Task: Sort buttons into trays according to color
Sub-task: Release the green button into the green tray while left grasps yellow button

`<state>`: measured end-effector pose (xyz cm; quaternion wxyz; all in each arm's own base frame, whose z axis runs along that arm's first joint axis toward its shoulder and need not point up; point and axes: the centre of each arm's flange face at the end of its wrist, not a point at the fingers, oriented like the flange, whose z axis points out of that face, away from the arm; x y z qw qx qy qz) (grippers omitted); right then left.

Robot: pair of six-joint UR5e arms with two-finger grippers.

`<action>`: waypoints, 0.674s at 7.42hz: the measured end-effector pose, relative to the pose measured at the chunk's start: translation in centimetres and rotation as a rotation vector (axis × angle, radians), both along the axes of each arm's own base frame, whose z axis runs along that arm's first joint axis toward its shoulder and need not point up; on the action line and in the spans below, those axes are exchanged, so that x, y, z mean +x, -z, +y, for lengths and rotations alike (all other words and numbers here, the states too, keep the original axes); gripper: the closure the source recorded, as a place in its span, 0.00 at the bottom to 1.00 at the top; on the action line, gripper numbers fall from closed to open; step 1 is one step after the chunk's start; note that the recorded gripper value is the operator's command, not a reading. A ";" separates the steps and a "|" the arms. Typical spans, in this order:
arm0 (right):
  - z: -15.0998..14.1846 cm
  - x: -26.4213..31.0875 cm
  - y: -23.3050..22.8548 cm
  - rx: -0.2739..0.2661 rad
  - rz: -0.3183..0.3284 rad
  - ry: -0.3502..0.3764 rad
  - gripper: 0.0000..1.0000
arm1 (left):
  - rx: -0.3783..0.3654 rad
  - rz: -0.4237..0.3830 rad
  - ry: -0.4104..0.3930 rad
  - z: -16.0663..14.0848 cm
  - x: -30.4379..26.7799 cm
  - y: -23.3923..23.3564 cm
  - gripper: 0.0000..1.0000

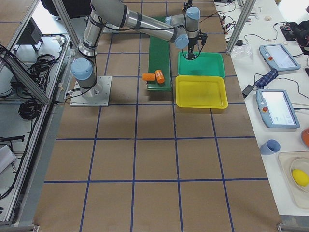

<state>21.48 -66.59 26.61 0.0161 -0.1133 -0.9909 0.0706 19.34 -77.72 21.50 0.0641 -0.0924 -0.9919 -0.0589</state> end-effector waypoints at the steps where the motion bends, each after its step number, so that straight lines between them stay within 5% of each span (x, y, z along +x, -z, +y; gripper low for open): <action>1: -0.4 -0.3 0.8 -0.003 0.000 0.006 0.00 | -0.011 -0.011 -0.001 -0.2 0.4 0.6 0.00; 2: -0.7 -0.4 1.3 -0.011 -0.001 0.010 0.00 | -0.011 -0.013 -0.003 -0.4 0.7 1.6 0.00; 3: -0.8 -0.4 1.5 -0.016 -0.001 0.014 0.00 | -0.005 -0.009 -0.004 -0.4 0.8 2.6 0.35; 4: -0.8 -0.6 1.4 -0.017 -0.001 0.019 0.00 | 0.002 0.000 -0.006 -0.4 0.8 3.6 0.99; 5: -0.5 -0.9 0.4 -0.021 -0.001 0.025 0.00 | 0.012 0.005 -0.006 -0.3 0.6 4.0 1.00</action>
